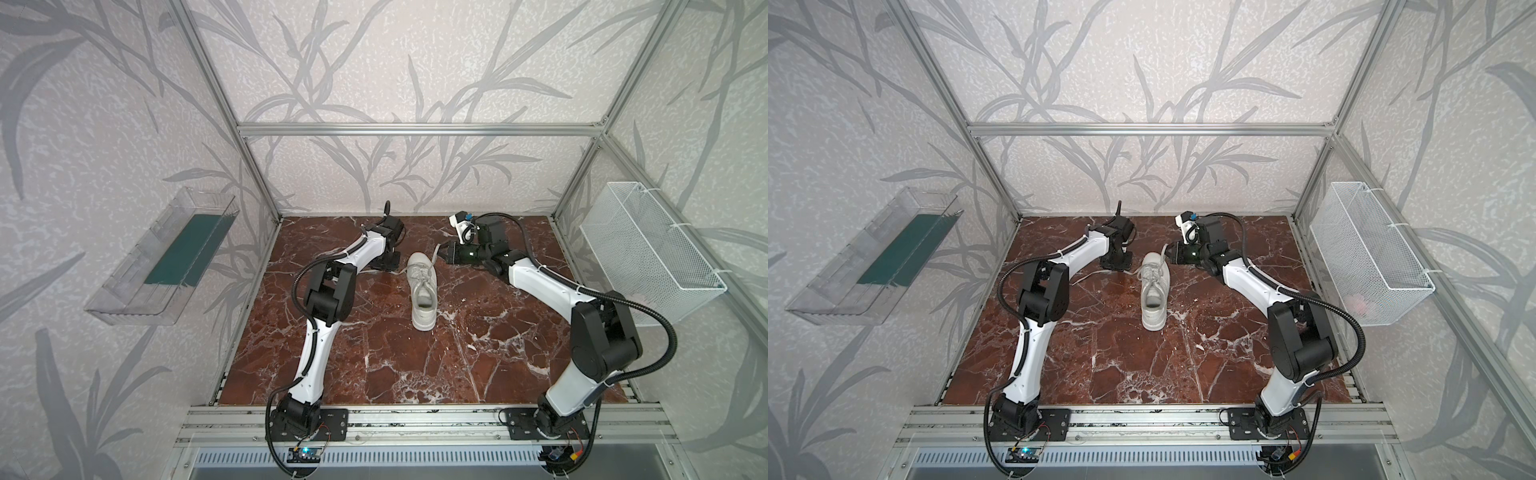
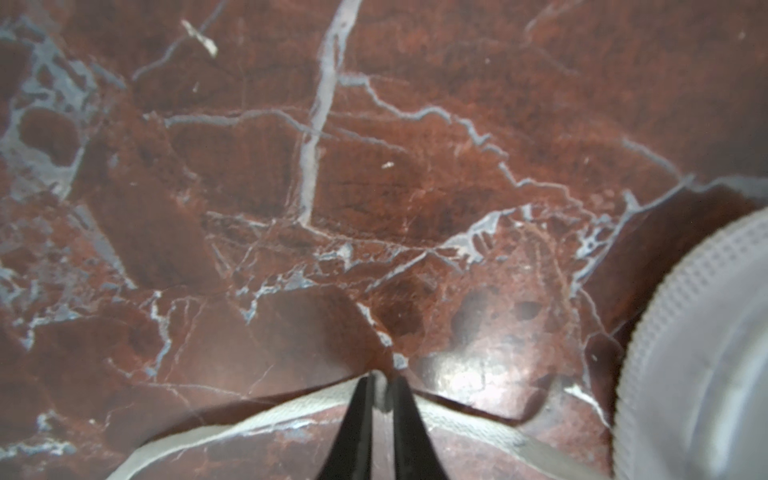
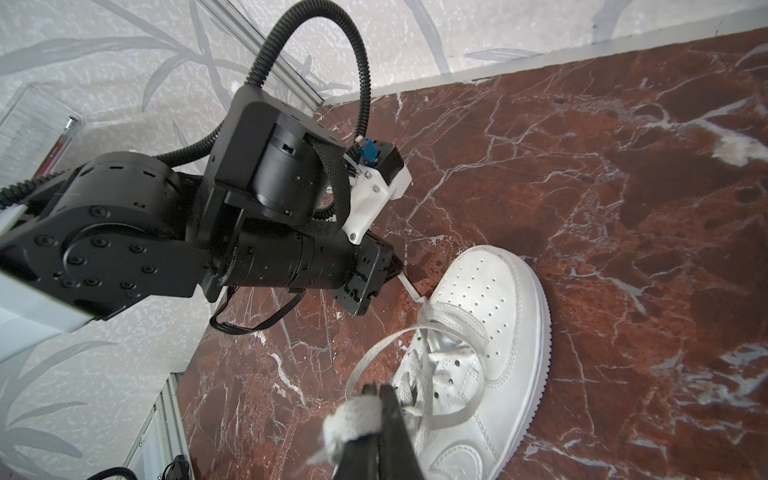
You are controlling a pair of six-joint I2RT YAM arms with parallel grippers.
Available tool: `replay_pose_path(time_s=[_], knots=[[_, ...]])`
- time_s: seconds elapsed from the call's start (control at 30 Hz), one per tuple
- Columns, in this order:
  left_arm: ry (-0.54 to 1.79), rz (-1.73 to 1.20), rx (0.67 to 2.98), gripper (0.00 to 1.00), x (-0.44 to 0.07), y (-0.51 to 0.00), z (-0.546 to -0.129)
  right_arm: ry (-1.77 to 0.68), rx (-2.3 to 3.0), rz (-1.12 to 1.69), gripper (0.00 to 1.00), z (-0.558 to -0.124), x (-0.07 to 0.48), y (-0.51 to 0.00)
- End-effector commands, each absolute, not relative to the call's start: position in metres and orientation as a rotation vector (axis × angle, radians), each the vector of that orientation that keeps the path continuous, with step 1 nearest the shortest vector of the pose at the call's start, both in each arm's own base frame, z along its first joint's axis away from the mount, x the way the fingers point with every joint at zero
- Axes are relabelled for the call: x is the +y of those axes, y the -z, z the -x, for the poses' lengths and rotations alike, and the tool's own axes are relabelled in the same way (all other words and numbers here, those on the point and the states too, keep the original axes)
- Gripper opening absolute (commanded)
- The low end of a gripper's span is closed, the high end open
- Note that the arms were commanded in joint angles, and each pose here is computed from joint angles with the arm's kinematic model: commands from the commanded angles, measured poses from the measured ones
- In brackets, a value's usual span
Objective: Tie the shoes
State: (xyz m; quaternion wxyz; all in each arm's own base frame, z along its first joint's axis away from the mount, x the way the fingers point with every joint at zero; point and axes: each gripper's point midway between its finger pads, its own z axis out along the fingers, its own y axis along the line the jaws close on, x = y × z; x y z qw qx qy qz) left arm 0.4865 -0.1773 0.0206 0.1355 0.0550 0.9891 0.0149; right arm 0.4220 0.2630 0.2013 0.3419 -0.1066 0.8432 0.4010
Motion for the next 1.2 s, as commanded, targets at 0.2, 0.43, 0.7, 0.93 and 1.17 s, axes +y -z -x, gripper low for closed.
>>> replay_pose_path(time_s=[0.2, 0.43, 0.7, 0.93, 1.17], knots=[[-0.007, -0.171, 2.886, 0.00, -0.179, -0.037, -0.474, -1.089, 2.132, 0.267, 0.00, -0.416, 0.262, -0.223], [-0.046, -0.150, 2.717, 0.00, -0.165, -0.115, -0.478, -1.061, 2.057, 0.249, 0.00, -0.411, 0.252, -0.254], [-0.084, -0.144, 2.625, 0.00, -0.150, -0.174, -0.466, -0.916, 1.990, 0.201, 0.00, -0.397, 0.219, -0.280], [-0.173, -0.138, 2.541, 0.00, -0.128, -0.223, -0.451, -0.729, 1.965, 0.113, 0.00, -0.381, 0.173, -0.294], [-0.178, -0.126, 2.462, 0.00, -0.117, -0.253, -0.435, -0.499, 1.966, -0.040, 0.00, -0.366, 0.124, -0.295]])
